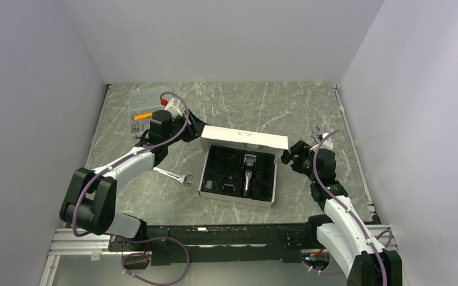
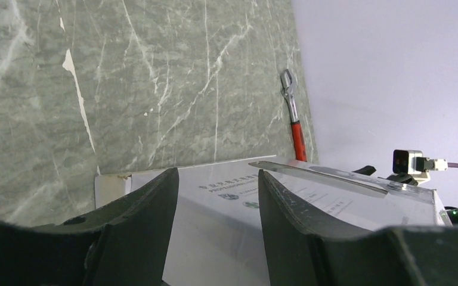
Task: Sort the hair-cutting tools
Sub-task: Close the storage box at the center of the board.
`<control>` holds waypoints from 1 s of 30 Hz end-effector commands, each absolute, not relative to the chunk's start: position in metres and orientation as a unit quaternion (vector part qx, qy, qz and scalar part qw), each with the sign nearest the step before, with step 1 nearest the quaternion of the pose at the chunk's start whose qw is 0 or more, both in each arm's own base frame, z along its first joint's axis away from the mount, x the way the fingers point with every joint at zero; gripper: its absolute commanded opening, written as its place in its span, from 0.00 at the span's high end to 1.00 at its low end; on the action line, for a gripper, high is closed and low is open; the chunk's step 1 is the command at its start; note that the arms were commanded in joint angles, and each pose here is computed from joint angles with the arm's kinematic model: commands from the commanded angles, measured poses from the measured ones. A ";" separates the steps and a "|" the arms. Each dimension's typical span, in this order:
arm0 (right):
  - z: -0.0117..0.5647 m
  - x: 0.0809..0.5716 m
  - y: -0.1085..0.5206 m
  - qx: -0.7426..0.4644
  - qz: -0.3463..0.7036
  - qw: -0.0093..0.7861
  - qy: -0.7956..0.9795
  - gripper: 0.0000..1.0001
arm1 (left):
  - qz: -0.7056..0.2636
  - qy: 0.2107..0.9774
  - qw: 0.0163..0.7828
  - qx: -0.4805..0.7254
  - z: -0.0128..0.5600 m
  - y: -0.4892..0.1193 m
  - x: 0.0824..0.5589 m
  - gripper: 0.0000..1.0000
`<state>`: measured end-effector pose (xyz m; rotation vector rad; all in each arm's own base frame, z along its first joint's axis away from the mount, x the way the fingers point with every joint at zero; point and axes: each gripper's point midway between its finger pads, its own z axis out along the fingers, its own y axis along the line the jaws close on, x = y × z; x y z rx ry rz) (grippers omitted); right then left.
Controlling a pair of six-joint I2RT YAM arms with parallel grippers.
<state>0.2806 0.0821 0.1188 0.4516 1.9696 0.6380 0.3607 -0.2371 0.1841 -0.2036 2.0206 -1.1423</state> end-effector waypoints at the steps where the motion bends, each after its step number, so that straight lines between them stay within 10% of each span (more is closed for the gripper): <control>1: 0.127 0.283 0.096 0.167 0.301 0.494 0.799 0.25 | -0.479 0.794 0.370 -0.050 0.184 -0.260 0.338 0.43; 30: 0.087 0.273 0.061 0.234 0.260 0.443 0.825 0.07 | -0.370 0.838 0.378 -0.133 0.153 -0.211 0.324 0.27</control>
